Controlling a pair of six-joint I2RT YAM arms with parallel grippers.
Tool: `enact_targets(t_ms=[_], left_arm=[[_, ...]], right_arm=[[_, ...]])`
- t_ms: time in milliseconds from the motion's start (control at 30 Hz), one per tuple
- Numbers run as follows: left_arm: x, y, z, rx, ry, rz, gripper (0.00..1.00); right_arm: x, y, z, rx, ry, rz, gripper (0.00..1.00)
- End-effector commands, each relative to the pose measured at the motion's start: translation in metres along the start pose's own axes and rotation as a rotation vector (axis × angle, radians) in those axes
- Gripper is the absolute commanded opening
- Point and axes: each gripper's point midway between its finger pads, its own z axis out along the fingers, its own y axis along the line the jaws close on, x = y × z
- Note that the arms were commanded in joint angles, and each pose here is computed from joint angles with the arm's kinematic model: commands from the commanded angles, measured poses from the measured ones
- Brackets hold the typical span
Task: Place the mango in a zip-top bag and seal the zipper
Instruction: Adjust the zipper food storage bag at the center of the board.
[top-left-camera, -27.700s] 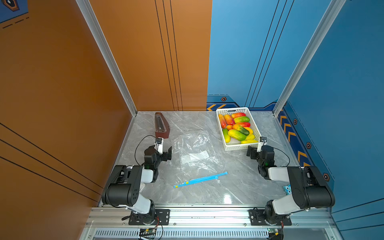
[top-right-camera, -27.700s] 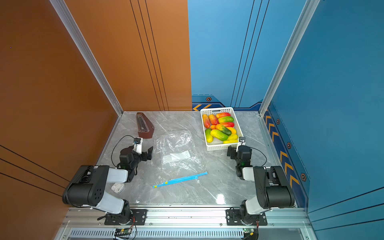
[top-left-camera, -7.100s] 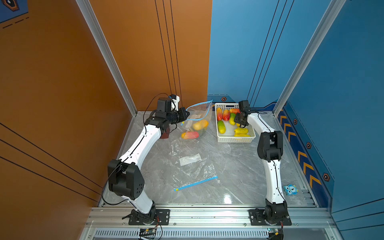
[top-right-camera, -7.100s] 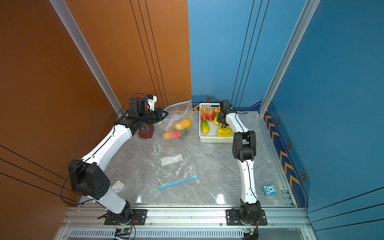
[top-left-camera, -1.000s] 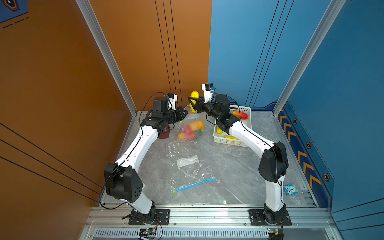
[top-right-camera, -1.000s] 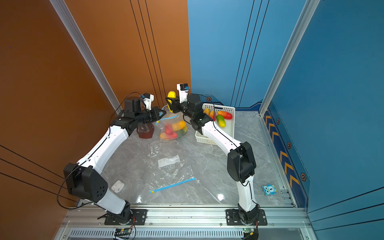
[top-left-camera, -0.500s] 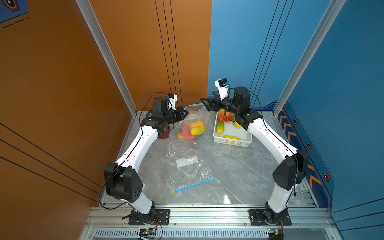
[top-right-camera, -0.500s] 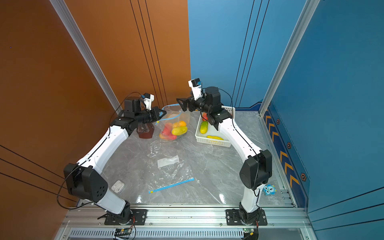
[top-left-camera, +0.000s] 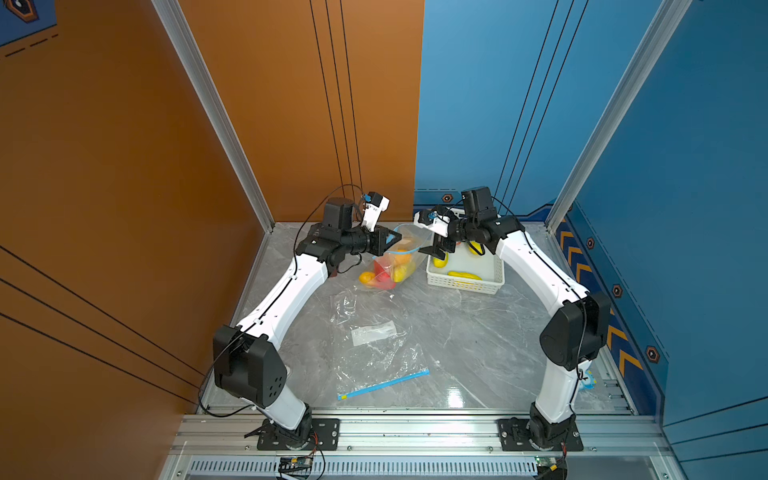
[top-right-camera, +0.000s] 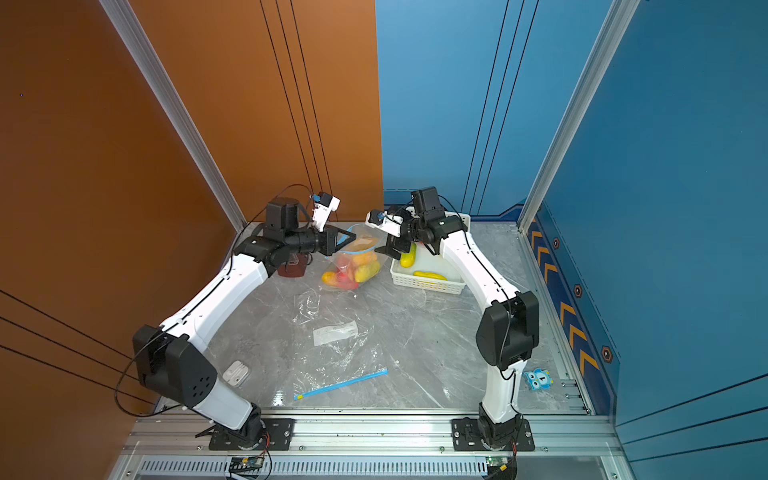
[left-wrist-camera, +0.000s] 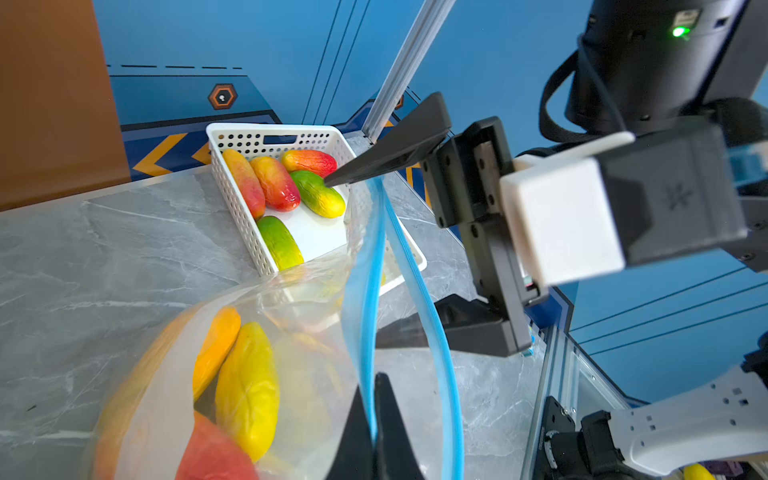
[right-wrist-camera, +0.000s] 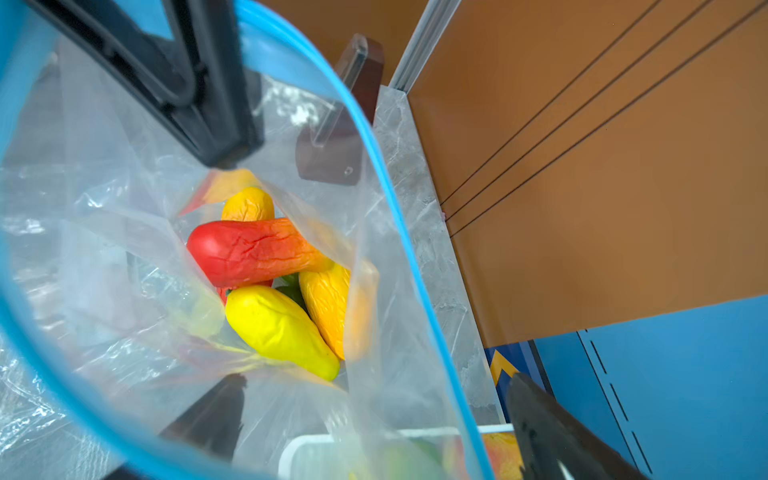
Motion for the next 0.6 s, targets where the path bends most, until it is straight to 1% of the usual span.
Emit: enact_targets(t_ms=[0, 67, 167, 200, 233, 267, 300, 367, 400, 433, 467, 500, 533, 567], left_arm=[[0.003, -0.004, 0.001, 0.038, 0.006, 0.087, 0.00], [0.003, 0.001, 0.003, 0.027, 0.008, 0.081, 0.00], [0.002, 0.001, 0.002, 0.028, 0.006, 0.087, 0.00], [0.001, 0.001, 0.002, 0.027, 0.004, 0.088, 0.02], [0.000, 0.003, 0.000, 0.020, 0.000, 0.086, 0.12], [-0.003, 0.004, -0.002, 0.012, -0.007, 0.083, 0.19], [-0.005, 0.004, -0.004, 0.015, -0.013, 0.081, 0.21], [-0.012, 0.004, -0.011, 0.014, -0.030, 0.072, 0.45], [-0.016, 0.006, -0.015, 0.004, -0.041, 0.065, 0.50], [-0.021, 0.006, -0.020, -0.001, -0.054, 0.066, 0.54], [-0.024, 0.008, -0.024, -0.013, -0.066, 0.066, 0.61], [-0.028, 0.010, -0.030, -0.030, -0.080, 0.071, 0.68], [-0.030, 0.010, -0.036, -0.038, -0.091, 0.083, 0.70], [-0.030, 0.010, -0.041, -0.045, -0.097, 0.098, 0.74]], right_arm=[[0.008, 0.015, 0.004, -0.045, 0.042, -0.088, 0.99], [0.009, 0.020, 0.005, -0.058, 0.041, -0.090, 0.96], [0.010, 0.016, 0.000, -0.044, 0.045, -0.050, 0.75], [0.009, 0.013, -0.003, -0.039, 0.037, -0.026, 0.66], [0.009, 0.010, -0.008, -0.033, 0.024, -0.004, 0.56], [0.010, 0.006, -0.010, -0.028, 0.017, 0.027, 0.47], [0.011, 0.004, -0.011, -0.025, 0.016, 0.041, 0.42], [0.016, -0.002, -0.013, -0.004, 0.037, 0.068, 0.35], [0.017, -0.006, -0.015, 0.004, 0.038, 0.095, 0.30], [0.017, -0.008, -0.017, 0.007, 0.028, 0.113, 0.27], [0.017, -0.012, -0.020, 0.011, 0.019, 0.137, 0.24], [0.016, -0.017, -0.022, 0.019, 0.012, 0.171, 0.18], [0.017, -0.021, -0.025, 0.025, 0.009, 0.190, 0.15], [0.018, -0.024, -0.027, 0.038, 0.013, 0.200, 0.15]])
